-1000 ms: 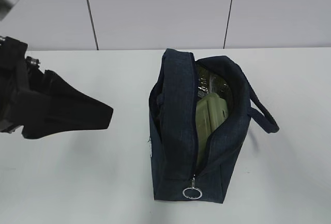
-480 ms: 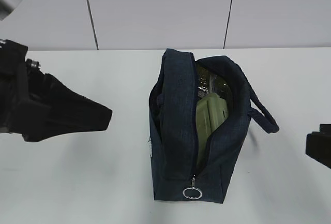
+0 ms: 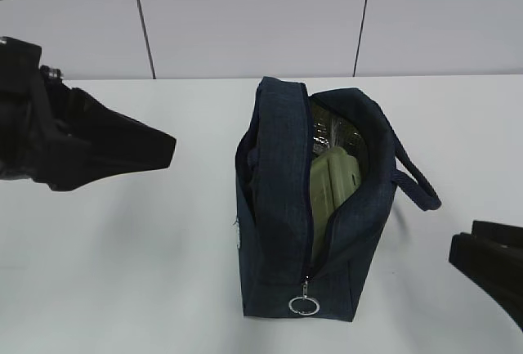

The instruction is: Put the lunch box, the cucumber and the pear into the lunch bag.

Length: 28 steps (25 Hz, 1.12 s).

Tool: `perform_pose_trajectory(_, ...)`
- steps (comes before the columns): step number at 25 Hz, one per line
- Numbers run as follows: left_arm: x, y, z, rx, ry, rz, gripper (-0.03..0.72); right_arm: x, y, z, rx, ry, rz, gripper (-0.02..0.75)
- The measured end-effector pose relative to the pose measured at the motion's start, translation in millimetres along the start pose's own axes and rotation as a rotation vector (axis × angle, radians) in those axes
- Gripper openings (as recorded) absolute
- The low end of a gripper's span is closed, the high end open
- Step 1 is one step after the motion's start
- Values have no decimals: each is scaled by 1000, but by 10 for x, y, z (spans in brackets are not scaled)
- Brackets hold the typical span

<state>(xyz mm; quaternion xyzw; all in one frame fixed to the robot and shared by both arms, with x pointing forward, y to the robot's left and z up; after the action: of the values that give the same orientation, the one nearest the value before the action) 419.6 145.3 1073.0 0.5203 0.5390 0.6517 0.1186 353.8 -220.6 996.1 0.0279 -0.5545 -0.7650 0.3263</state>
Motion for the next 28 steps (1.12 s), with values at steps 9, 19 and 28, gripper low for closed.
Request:
perform_pose_trajectory(9, -79, -207, 12, -65, 1, 34, 277, -132, -27, -25, -35, -17, 11, 243)
perform_pose_trajectory(19, -203, -433, -84, -83, -86, -56, 277, -288, -149, -34, 171, 5, 68, 255)
perform_pose_trajectory(28, -628, -536, -269, -155, -155, 0, 277, -667, -513, 16, 159, 156, 169, 370)
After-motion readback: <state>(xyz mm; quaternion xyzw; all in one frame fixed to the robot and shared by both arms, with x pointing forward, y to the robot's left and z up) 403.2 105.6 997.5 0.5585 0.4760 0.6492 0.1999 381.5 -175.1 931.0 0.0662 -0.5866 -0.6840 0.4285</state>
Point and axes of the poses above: a point on each arm's last joint axis where the gripper is mounted, x pointing back along that axis away from the gripper, z along the wrist's bending axis when the last joint is at zero, y = z × x, the point moved 2 cm from there along -x, pointing out along that axis toward the gripper, and after that the axes turned 12 degrees about -x, right-handed, at the moved point
